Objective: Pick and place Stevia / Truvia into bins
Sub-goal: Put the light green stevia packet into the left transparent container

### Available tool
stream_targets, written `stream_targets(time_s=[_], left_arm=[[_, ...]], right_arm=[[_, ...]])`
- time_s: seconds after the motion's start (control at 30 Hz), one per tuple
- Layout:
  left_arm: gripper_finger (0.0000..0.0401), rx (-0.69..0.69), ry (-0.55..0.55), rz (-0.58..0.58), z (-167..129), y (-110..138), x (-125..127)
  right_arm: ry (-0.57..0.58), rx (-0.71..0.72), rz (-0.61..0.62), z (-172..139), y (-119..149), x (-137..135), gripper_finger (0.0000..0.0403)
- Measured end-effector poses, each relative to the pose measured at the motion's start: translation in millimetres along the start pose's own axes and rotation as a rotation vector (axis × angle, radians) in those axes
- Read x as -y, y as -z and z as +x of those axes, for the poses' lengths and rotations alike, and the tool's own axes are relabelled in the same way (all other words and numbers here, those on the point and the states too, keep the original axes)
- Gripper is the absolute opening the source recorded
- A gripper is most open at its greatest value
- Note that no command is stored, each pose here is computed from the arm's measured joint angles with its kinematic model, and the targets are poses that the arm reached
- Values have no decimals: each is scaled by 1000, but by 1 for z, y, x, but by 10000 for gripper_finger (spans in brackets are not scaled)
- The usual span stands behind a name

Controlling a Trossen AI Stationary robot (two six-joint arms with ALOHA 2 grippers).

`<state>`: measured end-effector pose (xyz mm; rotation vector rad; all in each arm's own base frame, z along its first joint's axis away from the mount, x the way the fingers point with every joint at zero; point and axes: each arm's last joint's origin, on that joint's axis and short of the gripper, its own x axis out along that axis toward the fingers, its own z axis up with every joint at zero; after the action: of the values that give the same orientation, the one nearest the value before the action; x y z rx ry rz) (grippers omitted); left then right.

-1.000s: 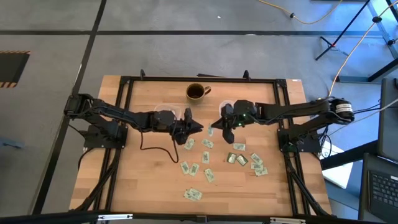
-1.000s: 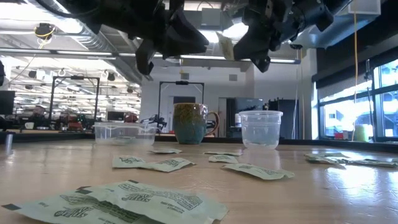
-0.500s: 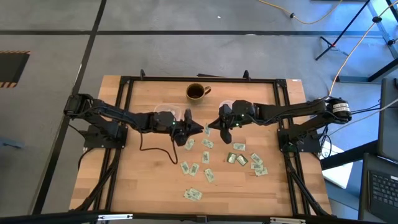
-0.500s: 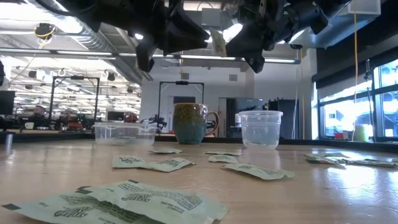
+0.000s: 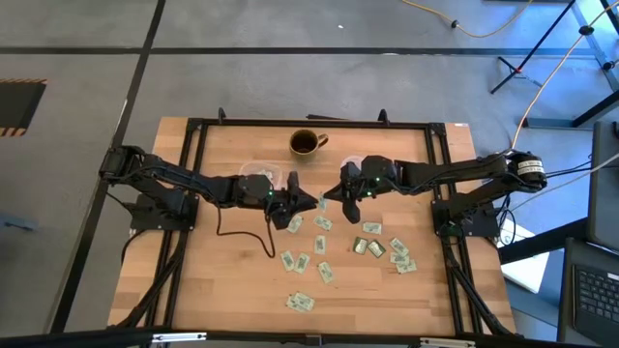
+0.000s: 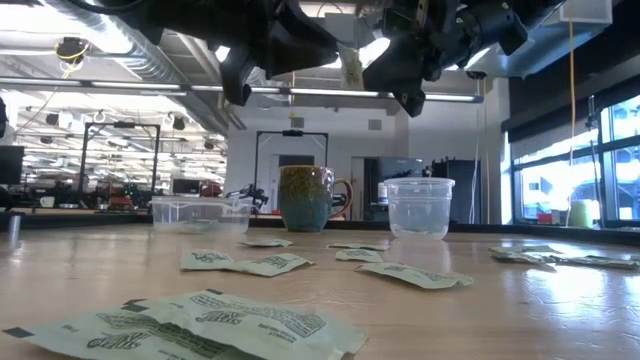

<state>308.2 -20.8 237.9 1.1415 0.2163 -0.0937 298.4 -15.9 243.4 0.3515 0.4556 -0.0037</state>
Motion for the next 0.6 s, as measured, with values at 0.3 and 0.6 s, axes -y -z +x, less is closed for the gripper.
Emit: stream_targets(time_s=[0.3, 0.6], left_arm=[[63, 22, 20, -5, 0, 0, 1], [28, 19, 19, -13, 0, 0, 1]], right_arm=[[-11, 34, -6, 0, -3, -1, 0], [-36, 32, -8, 0, -4, -2, 0]])
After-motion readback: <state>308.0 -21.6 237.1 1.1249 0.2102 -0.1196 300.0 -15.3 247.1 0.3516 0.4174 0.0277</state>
